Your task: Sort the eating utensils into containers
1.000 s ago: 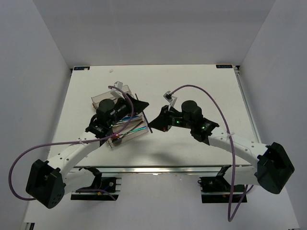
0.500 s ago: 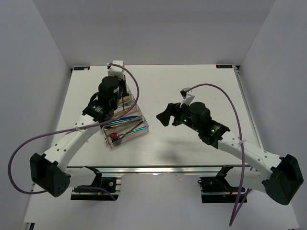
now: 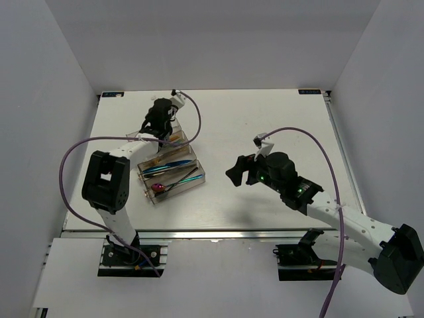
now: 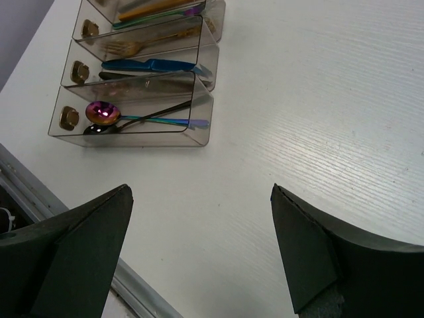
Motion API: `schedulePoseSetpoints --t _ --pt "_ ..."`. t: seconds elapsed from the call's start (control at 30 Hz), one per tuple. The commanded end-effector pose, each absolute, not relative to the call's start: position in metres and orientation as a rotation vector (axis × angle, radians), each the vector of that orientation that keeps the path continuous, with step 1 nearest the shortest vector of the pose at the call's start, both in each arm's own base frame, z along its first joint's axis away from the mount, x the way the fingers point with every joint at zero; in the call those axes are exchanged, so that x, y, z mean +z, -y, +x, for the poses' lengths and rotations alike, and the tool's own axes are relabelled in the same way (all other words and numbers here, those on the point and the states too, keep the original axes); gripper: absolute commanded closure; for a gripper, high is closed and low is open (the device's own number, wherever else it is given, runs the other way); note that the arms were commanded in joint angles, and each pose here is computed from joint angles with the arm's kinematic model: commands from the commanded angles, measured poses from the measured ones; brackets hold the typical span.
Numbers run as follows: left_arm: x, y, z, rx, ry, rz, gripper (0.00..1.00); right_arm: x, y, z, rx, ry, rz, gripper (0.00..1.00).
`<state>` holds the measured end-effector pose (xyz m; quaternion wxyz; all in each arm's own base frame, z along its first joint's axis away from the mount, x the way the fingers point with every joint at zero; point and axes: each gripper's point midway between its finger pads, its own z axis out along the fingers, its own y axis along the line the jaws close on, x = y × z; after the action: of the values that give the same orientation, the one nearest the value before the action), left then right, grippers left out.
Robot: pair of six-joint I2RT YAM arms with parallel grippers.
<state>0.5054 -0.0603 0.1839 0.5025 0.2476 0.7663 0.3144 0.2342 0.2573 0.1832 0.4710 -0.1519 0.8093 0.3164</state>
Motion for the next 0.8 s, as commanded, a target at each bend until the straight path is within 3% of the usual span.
schedulePoseSetpoints --t 0.0,0.53,0.57,0.63,0.67,0.77 --pt "0.233 0.057 0.527 0.797 -1.672 0.604 1.00 0.189 -0.254 0.233 0.769 -1.938 -0.410 0.11" --pt "0.156 0.056 0.536 0.728 -1.718 0.653 0.94 0.190 -0.253 0.233 0.760 -1.918 -0.437 0.11" --pt "0.155 0.055 0.534 0.731 -1.721 0.653 0.91 0.190 -0.253 0.233 0.760 -1.919 -0.436 0.11" --pt "0.152 0.052 0.529 0.743 -1.718 0.638 0.75 0.190 -0.254 0.233 0.764 -1.917 -0.438 0.11" --pt "0.153 0.051 0.528 0.737 -1.712 0.622 0.55 0.190 -0.254 0.233 0.764 -1.917 -0.438 0.11" --pt "0.171 0.051 0.523 0.708 -1.676 0.560 0.37 0.188 -0.255 0.234 0.762 -1.924 -0.438 0.11"
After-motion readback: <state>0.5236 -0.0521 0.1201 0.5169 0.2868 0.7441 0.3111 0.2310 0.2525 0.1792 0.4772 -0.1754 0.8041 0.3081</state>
